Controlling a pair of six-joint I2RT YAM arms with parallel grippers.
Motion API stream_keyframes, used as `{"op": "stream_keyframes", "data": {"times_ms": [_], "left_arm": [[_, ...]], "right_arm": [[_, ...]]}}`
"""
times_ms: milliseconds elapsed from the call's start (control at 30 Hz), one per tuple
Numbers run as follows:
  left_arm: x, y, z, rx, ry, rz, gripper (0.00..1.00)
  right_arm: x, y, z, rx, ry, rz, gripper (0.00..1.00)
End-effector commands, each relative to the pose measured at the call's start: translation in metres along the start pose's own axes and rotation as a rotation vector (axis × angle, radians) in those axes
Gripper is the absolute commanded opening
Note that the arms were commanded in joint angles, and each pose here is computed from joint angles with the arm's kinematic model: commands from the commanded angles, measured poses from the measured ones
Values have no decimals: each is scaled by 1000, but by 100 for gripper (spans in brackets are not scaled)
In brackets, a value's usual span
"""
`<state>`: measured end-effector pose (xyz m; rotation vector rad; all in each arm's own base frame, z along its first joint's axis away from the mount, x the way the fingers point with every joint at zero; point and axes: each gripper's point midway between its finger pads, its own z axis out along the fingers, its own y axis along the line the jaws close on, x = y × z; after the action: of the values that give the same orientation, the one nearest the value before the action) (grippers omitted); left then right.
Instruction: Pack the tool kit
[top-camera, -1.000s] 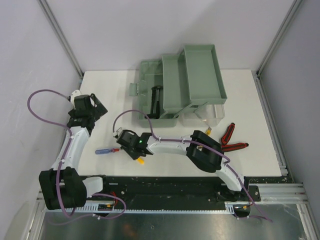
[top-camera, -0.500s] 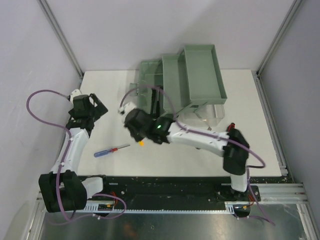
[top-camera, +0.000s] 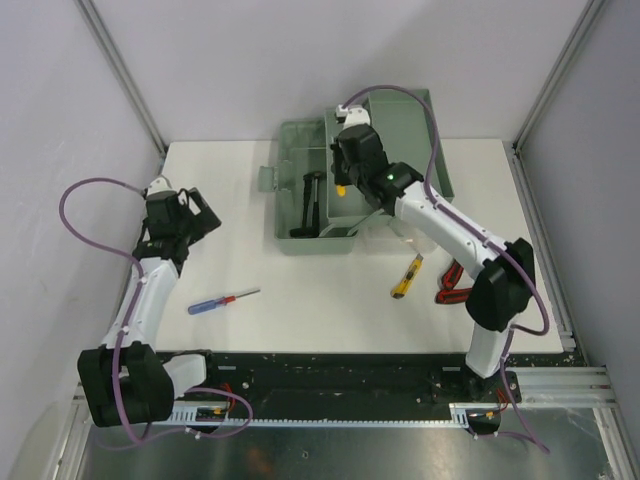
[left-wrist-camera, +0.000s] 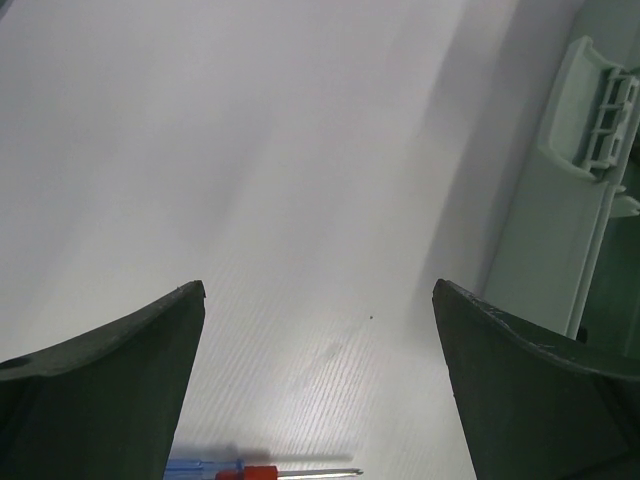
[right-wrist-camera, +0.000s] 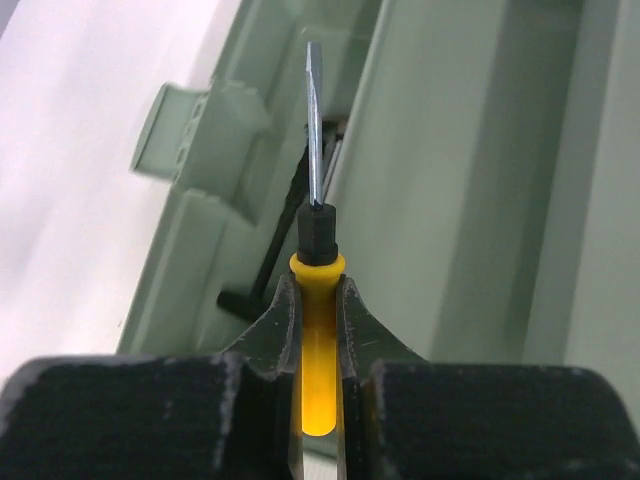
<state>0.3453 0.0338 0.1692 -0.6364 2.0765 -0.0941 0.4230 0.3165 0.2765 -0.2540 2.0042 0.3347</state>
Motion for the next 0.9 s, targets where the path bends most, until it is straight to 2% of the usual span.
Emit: {"op": "stream_keyframes", "data": {"times_ms": [0, 233, 433, 533, 733, 867], "left_arm": [[6, 3, -5, 23, -8, 16, 99], [19, 8, -19, 16, 14, -6, 99], [24, 36, -36, -160, 32, -108, 98], [31, 44, -43, -215, 60, -161, 97], [58, 55, -55, -289, 138, -273, 97], [78, 60, -60, -320, 183, -325, 97]], "right_arm": [[-20, -11, 33, 16, -40, 17, 2], [9, -34, 80, 147, 22, 88, 6], [33, -55, 93, 270, 55, 153, 11], [42, -60, 98, 296, 82, 153, 18], [29, -57, 94, 295, 58, 146, 46], [0, -50, 82, 266, -3, 142, 52]]}}
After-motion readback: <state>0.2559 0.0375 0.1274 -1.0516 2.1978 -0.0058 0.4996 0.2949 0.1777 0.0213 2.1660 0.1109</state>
